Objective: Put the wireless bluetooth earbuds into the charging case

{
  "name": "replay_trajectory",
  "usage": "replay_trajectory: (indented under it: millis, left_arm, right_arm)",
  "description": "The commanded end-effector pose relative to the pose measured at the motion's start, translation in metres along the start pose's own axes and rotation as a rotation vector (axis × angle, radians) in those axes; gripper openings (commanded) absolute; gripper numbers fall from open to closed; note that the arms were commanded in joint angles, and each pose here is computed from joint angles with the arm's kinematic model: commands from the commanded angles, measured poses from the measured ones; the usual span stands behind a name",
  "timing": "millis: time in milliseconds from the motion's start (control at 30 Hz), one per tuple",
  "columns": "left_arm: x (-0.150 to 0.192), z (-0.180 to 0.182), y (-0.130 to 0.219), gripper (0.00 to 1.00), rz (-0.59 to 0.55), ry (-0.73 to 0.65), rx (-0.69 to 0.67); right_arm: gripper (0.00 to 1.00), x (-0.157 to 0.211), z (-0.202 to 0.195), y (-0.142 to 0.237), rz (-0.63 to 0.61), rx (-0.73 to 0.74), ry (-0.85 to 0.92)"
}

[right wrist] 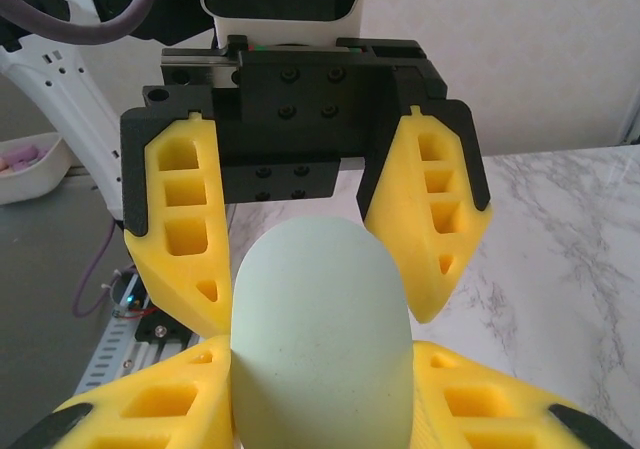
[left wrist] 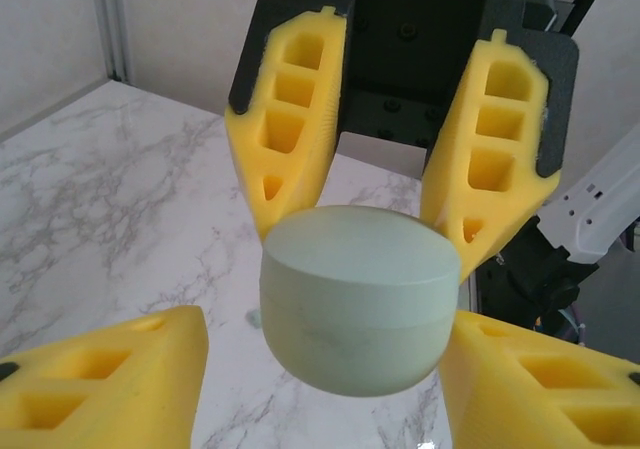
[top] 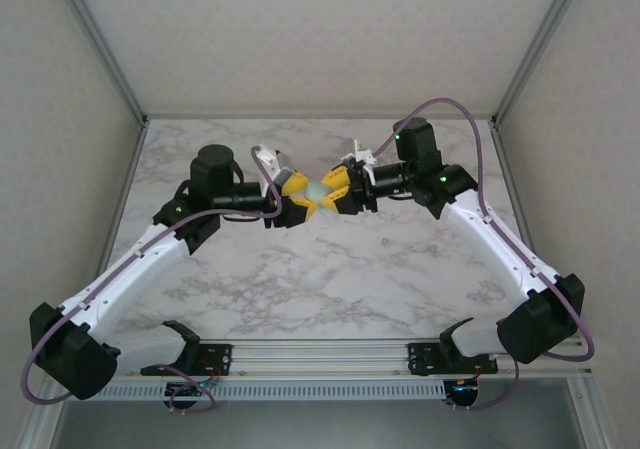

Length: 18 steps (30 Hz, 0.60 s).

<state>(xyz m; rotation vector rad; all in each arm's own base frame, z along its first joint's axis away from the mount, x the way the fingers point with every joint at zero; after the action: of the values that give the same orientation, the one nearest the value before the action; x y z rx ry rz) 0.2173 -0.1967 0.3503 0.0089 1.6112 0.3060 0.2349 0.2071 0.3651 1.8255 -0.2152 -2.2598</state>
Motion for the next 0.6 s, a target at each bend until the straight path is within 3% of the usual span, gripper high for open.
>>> replay_trajectory:
  millis: [0,567]
  left_arm:
    - [-0.0111,-0.0042,-0.0018,0.57,-0.014,-0.028,0.048]
    - [-0.0119,-0.0050,-0.0048,0.39,0.015,0.000,0.083]
  right_arm:
    - [0.36,-0.0093,0.0051,0.0000,-0.014,-0.038,0.036]
    - [0.37,-0.0079,0.0082,-0.0019,-0.004,-0.051,0.057]
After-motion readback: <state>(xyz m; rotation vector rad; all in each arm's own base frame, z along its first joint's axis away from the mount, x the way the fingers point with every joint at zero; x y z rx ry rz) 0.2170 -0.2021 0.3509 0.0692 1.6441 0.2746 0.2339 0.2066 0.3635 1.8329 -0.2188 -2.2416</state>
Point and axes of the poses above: each hand's point on the last joint's axis, 136 mm out from that joint toward the fingers, its own y axis back along the fingers, its own z axis along the line the jaws close on, x = y × z, the point moved 10 cm from there along y, back along the fingers, and after that the axes turned 9 degrees about -y, right-handed, at the moved point
